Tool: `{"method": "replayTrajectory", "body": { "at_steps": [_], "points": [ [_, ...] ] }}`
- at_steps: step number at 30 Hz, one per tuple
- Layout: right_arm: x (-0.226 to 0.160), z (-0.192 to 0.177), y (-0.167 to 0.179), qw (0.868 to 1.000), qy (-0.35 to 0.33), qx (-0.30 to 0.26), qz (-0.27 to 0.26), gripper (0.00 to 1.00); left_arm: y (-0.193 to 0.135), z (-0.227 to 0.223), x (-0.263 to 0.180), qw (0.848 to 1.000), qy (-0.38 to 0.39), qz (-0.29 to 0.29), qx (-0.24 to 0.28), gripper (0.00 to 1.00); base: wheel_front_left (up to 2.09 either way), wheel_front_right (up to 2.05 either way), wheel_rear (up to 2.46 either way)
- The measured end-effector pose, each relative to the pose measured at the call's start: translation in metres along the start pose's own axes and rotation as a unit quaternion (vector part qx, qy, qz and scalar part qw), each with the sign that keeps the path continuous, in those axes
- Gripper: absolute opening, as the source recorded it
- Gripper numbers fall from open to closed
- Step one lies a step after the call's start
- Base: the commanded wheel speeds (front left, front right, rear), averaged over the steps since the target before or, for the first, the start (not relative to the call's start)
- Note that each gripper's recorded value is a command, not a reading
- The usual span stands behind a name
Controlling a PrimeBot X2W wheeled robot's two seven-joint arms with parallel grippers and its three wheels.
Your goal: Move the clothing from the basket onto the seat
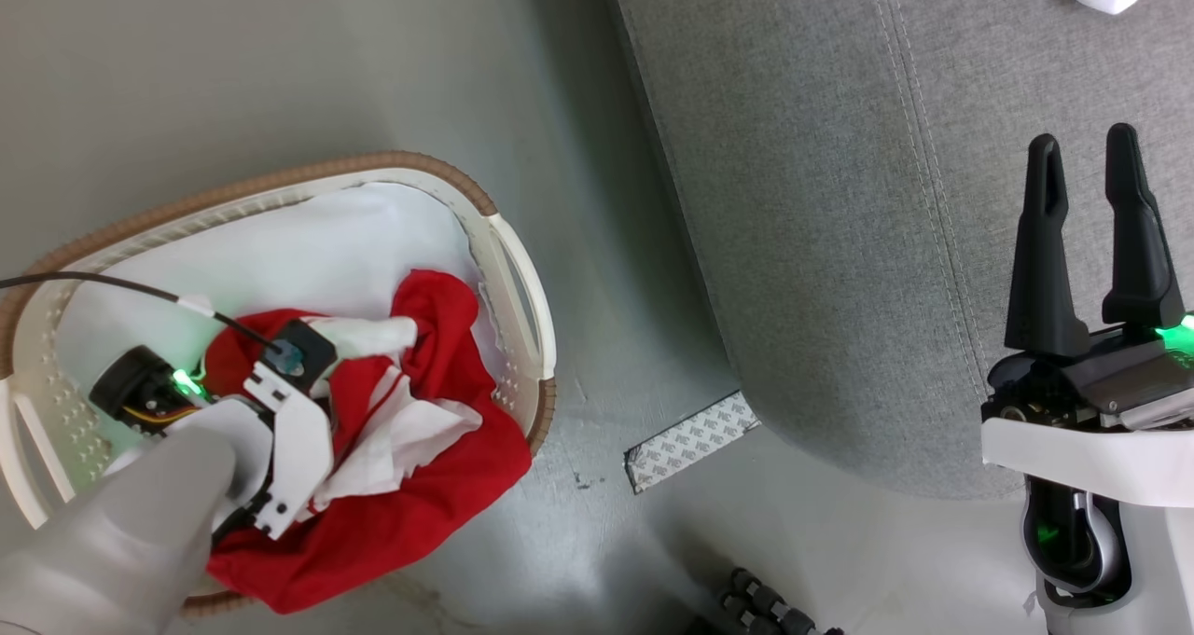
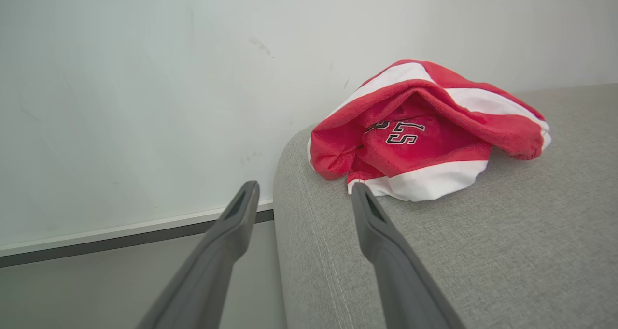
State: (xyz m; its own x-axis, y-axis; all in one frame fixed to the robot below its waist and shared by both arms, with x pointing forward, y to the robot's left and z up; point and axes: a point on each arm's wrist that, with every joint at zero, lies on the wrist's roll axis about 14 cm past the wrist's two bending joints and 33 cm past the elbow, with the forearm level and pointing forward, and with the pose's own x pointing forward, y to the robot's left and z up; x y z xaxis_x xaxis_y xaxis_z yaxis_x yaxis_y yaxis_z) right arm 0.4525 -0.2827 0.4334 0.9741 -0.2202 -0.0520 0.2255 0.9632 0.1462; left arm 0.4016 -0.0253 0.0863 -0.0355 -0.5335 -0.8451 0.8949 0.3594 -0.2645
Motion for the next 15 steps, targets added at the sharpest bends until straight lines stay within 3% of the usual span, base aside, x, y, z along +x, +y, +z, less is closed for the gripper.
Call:
{"method": "replayTrajectory", "body": {
  "at_steps": [7,15],
  "points": [
    [0.000,0.010,0.002,1.000,-0.012,-0.001,0.003,1.00,-0.006,0.017,-0.012,1.000,-0.030,0.002,-0.006,0.00,0.00,0.00,0.00],
    [-0.010,0.049,0.001,0.998,-0.057,-0.014,0.004,1.00,-0.042,0.073,-0.050,0.994,-0.112,-0.005,-0.012,0.00,0.00,0.00,0.00]
  ]
}}
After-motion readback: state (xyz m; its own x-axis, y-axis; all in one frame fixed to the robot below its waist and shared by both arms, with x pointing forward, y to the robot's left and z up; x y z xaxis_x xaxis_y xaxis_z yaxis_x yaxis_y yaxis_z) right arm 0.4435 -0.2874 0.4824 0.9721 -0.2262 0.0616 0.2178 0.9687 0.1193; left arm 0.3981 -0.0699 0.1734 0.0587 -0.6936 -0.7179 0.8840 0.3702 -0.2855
